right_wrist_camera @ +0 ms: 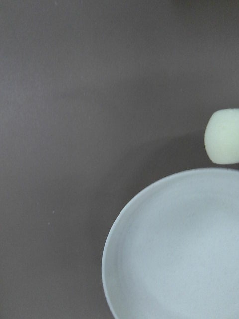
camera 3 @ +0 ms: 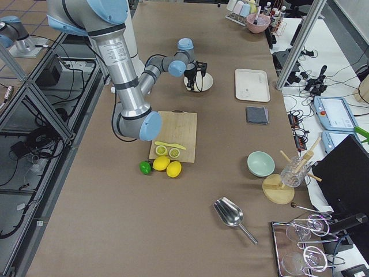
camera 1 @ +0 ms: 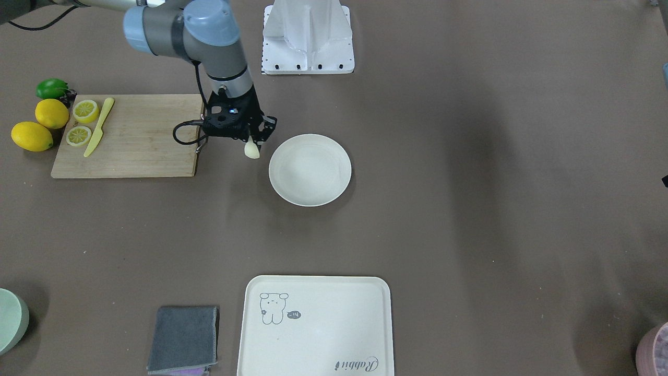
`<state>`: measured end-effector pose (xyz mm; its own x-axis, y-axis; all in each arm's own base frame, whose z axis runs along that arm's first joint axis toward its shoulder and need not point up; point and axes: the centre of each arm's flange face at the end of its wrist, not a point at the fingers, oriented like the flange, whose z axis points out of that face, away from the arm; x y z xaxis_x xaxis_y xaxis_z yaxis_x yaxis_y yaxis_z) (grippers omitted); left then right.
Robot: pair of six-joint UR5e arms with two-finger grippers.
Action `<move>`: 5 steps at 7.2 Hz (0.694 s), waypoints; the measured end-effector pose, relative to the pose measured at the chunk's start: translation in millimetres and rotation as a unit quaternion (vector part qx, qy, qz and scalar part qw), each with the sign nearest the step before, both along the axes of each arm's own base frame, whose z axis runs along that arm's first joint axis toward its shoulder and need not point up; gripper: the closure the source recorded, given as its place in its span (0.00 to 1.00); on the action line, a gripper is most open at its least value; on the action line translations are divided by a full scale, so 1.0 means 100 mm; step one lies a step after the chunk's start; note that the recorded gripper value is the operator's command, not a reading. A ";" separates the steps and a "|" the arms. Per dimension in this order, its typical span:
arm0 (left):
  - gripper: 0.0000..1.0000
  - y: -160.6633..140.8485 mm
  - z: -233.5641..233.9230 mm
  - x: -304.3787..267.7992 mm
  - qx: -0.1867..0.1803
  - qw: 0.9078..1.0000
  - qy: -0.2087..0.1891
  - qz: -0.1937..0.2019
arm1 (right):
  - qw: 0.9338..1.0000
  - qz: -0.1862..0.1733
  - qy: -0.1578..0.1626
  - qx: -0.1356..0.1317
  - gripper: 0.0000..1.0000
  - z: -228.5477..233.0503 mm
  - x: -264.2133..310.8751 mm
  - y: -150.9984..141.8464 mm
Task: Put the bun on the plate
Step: 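Carry the bun with the right gripper over the white plate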
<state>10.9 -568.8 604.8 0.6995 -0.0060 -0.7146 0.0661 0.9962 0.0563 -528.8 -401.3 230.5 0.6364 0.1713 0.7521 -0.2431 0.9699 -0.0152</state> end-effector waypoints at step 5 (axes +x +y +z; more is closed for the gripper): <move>0.02 0.01 0.02 0.01 -0.001 1.000 0.000 0.001 | 0.999 0.031 0.009 -0.004 0.01 -0.48 -0.82 0.00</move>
